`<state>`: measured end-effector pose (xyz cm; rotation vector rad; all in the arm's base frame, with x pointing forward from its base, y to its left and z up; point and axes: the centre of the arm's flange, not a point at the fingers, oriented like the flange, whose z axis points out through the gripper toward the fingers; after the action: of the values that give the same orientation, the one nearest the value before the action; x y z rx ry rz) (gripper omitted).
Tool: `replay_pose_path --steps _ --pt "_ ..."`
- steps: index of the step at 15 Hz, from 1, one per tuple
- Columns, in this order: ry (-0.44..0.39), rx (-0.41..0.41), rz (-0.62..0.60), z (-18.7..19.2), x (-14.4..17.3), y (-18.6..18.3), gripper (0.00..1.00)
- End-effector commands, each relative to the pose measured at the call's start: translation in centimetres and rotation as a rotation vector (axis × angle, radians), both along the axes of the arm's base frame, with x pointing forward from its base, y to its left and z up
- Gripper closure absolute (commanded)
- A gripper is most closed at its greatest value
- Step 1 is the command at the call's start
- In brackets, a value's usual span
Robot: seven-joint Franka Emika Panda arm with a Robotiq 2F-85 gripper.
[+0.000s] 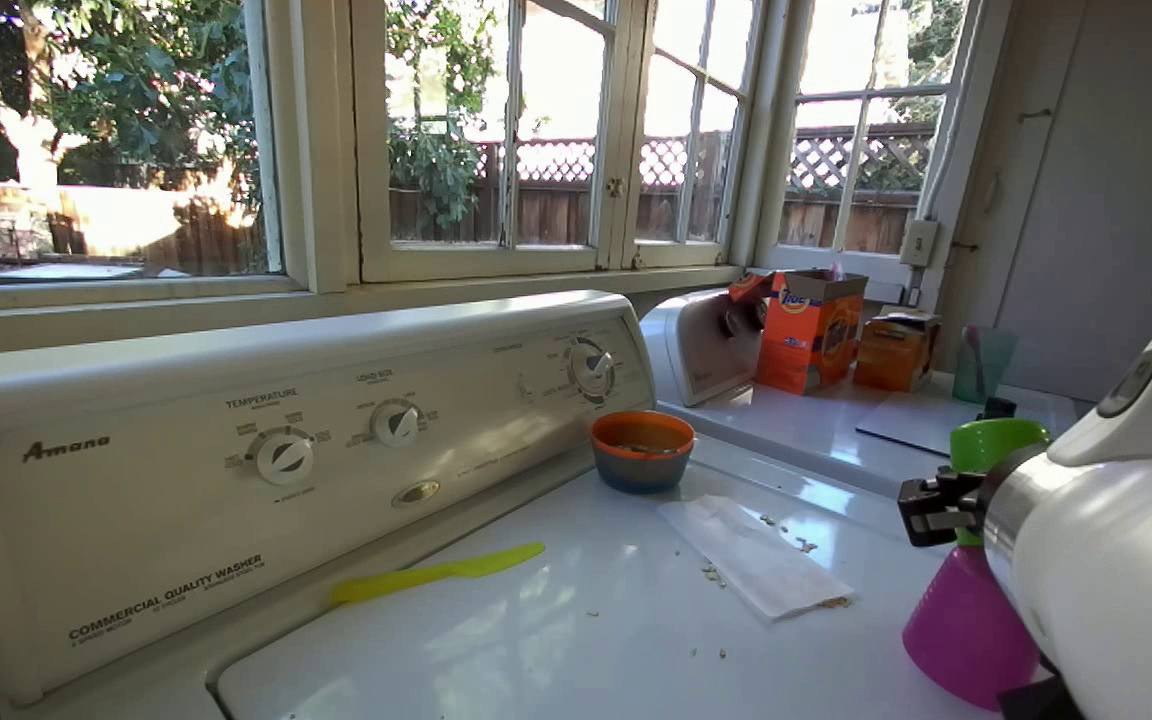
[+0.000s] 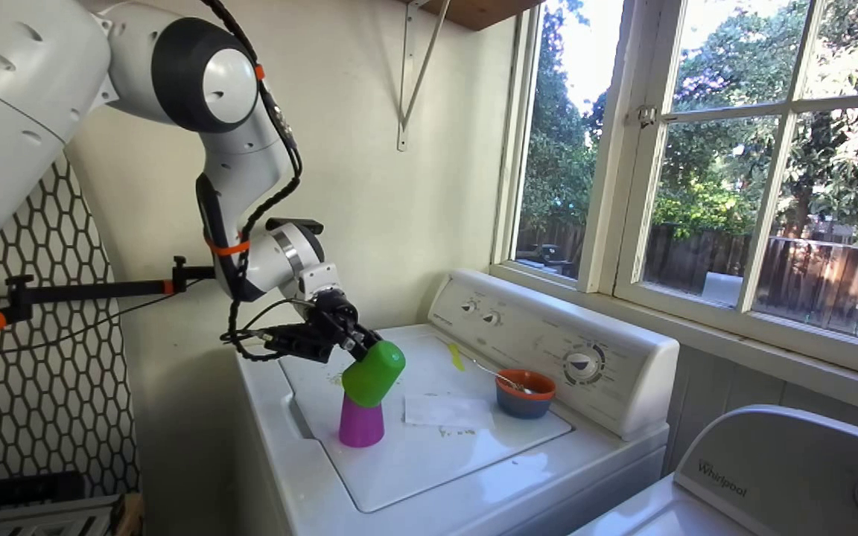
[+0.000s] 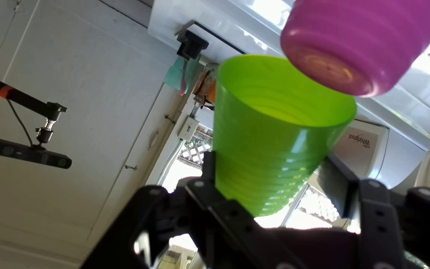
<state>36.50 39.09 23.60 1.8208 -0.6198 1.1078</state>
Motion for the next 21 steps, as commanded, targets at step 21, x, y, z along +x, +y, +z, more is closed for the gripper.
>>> replay_pose_path --steps 21 --pt "-0.105 -0.072 -0.075 -3.0 1.9 3.3 0.55"
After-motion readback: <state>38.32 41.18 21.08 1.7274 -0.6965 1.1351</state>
